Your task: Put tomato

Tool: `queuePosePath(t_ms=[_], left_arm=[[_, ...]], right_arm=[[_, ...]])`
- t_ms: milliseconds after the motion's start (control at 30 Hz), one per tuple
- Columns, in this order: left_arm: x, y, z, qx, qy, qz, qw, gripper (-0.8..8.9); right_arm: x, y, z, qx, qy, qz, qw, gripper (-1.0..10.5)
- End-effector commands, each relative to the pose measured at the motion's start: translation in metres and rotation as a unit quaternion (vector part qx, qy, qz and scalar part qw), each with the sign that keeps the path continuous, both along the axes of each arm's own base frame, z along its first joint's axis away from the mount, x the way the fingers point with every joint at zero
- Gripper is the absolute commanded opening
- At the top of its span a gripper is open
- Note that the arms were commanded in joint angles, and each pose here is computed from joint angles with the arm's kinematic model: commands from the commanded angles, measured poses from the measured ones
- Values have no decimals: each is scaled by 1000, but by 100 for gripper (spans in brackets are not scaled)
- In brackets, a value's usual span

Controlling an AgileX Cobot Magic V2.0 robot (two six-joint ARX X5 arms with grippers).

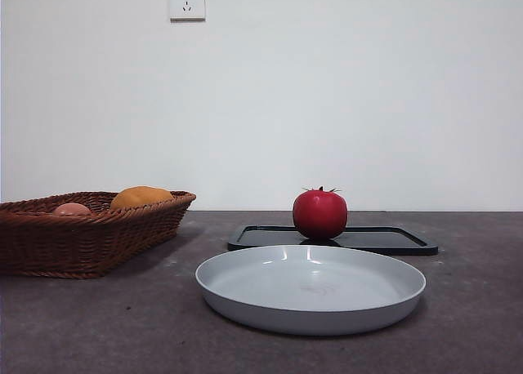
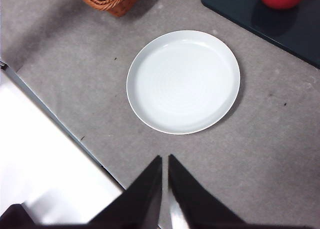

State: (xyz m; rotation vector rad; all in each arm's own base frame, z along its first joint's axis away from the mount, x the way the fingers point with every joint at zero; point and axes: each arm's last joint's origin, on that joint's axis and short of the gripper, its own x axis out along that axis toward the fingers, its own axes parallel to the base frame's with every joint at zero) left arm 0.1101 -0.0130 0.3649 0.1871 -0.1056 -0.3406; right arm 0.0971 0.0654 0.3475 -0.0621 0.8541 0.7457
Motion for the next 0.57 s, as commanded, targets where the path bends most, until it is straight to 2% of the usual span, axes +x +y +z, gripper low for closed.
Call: queuePosePath(t_ms=[33,233,567], left_arm=[[-8,7,-26,-12,-10,75,997,7],[-18,13,-84,-27,16,168,985,7],[-16,13,-165,-27,74,173,982,7]], right_arm=[[2,2,2,3,-4,1,1000,11],[2,2,2,4,-4,2,1000,11],[2,2,2,4,-4,1,1000,11]])
